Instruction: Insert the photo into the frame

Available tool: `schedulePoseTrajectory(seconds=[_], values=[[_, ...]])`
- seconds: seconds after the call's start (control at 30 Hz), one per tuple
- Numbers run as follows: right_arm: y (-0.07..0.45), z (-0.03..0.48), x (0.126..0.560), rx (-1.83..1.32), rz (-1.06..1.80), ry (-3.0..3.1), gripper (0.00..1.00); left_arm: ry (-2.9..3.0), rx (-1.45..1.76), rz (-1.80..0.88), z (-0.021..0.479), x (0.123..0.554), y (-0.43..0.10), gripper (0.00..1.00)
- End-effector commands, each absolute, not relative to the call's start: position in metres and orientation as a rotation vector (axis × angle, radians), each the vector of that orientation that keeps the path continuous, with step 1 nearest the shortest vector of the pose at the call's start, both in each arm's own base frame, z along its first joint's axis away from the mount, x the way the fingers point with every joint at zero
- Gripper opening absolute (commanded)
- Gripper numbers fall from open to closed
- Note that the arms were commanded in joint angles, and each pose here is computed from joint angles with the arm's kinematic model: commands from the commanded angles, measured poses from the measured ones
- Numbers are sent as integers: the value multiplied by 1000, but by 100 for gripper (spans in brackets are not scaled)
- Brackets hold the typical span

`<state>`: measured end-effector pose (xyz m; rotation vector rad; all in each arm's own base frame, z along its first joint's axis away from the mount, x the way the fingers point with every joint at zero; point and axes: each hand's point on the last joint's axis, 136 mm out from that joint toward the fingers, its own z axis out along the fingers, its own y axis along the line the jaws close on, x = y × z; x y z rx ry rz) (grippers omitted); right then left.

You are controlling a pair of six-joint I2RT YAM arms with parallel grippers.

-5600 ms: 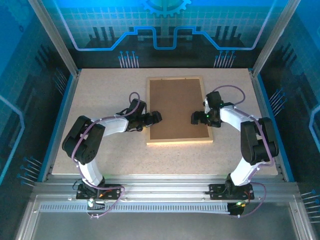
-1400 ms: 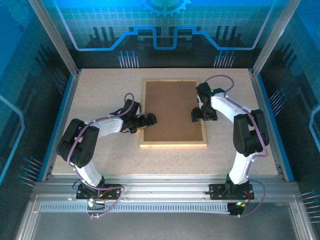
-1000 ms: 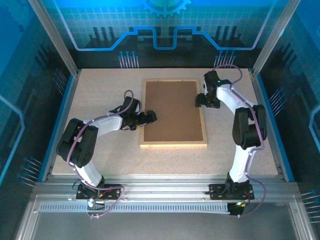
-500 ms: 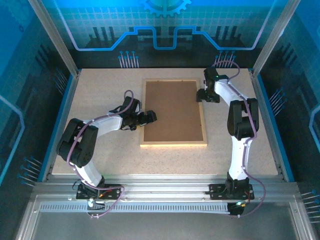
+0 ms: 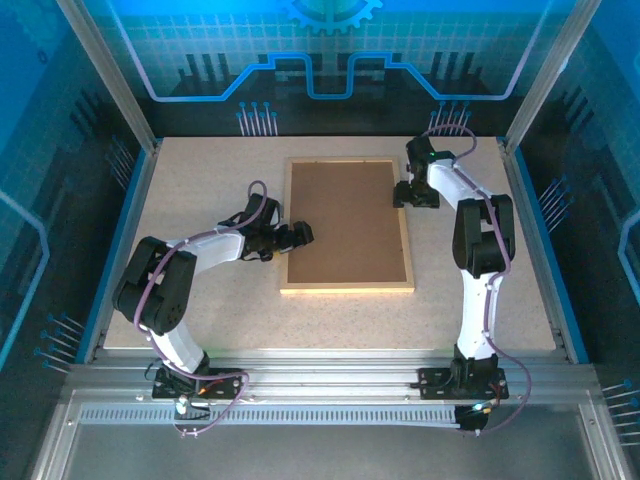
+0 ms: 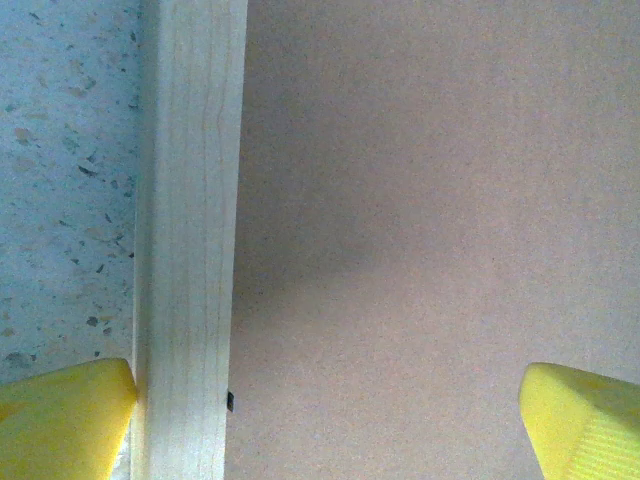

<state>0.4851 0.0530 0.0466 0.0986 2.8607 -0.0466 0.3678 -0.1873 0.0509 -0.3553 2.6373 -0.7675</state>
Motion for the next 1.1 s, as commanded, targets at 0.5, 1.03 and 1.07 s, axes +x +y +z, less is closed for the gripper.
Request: schedulePoseTrajectory(seconds=[0.5, 1.03, 1.07], values=[[53, 39, 474, 72, -114, 2916, 75, 2646, -343, -809, 49, 363, -190, 99], [56, 52, 465, 72, -84, 2903, 74, 2644, -340, -819, 50, 366, -192, 99], [56, 53, 464, 72, -85, 2900, 75, 2646, -340, -818, 49, 365, -192, 99]])
